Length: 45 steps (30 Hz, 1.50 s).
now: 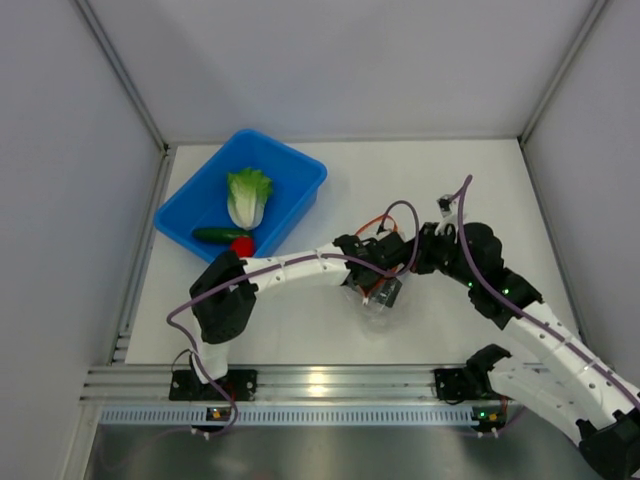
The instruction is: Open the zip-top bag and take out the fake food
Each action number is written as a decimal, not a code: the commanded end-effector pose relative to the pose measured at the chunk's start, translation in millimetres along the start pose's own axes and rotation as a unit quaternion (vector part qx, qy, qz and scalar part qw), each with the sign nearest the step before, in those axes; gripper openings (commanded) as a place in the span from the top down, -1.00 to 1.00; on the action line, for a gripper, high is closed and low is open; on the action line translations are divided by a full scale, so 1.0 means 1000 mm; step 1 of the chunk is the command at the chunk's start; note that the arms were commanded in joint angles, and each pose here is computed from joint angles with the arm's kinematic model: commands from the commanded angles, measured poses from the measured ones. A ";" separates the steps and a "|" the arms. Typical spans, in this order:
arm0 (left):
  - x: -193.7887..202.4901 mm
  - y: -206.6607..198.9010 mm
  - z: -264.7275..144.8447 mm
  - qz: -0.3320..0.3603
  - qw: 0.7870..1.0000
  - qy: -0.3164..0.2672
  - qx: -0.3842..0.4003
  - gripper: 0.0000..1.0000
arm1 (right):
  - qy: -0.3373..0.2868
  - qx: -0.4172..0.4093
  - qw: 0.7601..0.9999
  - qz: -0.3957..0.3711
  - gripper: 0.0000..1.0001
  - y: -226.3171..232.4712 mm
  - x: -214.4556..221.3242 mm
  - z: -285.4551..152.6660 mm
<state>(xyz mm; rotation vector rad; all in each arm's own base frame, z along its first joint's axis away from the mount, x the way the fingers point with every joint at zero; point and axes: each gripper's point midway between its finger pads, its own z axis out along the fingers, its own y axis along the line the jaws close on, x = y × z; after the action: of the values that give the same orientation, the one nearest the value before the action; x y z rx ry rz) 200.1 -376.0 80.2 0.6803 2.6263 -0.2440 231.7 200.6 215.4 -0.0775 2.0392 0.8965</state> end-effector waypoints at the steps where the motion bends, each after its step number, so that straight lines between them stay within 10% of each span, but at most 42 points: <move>1: -0.063 -0.045 -0.037 -0.014 0.991 -0.123 0.055 -0.96 | 0.059 -0.009 0.998 -0.020 1.00 -0.005 0.033 0.000; 16: -0.083 -0.068 0.008 -0.065 0.984 -0.151 0.067 -0.96 | 0.055 0.022 0.997 -0.039 1.00 -0.020 0.036 -0.006; 29: -0.064 -0.063 0.012 -0.056 0.987 -0.137 0.059 -0.12 | -0.005 0.084 0.994 -0.064 1.00 -0.026 -0.007 -0.032; 45: -0.058 -0.039 -0.017 -0.024 0.986 -0.162 0.039 -0.36 | -0.067 0.151 0.982 -0.092 1.00 -0.035 -0.053 -0.068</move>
<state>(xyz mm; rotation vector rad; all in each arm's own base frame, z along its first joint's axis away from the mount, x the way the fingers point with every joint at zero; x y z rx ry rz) 218.7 -423.9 93.6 0.5507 2.4189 -0.3679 224.3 127.4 225.0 -0.0638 2.0716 0.4740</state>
